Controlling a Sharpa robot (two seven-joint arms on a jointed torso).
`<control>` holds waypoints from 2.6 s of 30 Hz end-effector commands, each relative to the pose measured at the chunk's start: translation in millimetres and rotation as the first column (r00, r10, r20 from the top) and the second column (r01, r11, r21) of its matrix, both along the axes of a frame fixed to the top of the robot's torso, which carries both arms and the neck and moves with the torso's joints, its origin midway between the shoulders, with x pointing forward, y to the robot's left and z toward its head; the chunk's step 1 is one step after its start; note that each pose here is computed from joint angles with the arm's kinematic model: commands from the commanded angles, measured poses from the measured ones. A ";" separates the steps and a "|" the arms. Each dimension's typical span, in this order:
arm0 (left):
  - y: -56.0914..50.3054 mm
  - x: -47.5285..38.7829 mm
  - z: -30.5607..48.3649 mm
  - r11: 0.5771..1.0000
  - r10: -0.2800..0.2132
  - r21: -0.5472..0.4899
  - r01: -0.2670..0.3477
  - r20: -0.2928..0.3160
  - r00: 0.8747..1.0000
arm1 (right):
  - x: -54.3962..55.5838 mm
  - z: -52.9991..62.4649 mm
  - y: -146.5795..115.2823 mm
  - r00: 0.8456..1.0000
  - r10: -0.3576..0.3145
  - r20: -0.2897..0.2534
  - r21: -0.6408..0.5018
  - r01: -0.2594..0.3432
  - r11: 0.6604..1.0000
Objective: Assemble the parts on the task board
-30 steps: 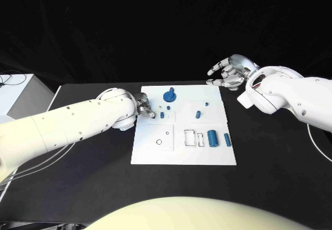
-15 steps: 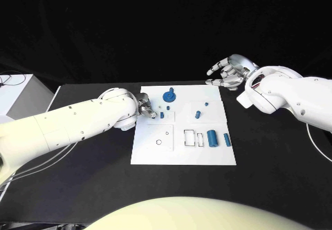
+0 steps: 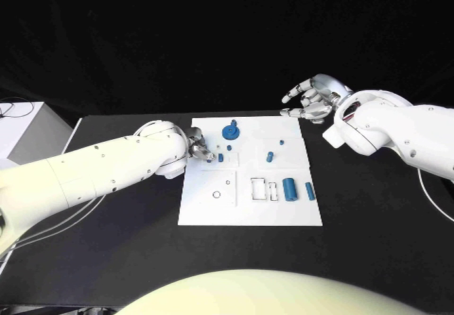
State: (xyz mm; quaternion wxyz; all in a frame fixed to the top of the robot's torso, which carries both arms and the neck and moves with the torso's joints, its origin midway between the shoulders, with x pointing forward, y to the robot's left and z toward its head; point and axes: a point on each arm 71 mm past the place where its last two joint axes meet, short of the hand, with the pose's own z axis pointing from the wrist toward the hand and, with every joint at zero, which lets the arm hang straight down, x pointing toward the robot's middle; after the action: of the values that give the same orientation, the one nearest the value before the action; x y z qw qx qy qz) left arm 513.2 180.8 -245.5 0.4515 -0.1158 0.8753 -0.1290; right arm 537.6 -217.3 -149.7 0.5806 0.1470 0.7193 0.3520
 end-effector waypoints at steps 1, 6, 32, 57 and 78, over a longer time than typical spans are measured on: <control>-3.3 -4.8 -8.7 1.000 -0.020 0.010 0.021 -0.050 0.999 | -0.7 -0.1 1.6 1.000 0.016 0.001 -0.006 -0.016 1.000; -1.0 -4.3 -9.3 1.000 -0.015 0.020 0.016 -0.053 0.998 | -0.7 0.0 1.6 1.000 0.016 0.002 -0.005 -0.016 1.000; 8.0 -13.1 -2.3 0.999 -0.040 0.030 0.041 -0.053 0.998 | -0.5 -0.2 0.5 1.000 0.016 0.002 -0.006 -0.016 1.000; 8.7 -20.4 40.8 0.939 -0.103 -0.279 0.200 0.329 0.939 | -0.5 -1.1 -4.4 1.000 0.002 0.007 -0.001 -0.002 1.000; -28.3 -1.0 26.7 0.915 -0.283 -0.132 0.382 0.463 0.840 | 1.7 4.2 -3.1 0.997 -0.006 0.082 0.076 0.000 0.997</control>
State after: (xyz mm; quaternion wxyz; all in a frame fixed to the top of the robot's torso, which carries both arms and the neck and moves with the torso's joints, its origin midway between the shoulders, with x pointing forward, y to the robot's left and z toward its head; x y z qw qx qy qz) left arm 512.0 156.1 -217.7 0.5846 -0.0241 0.7411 -0.3293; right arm 539.5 -222.3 -149.2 0.5942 0.1568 0.7002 0.3633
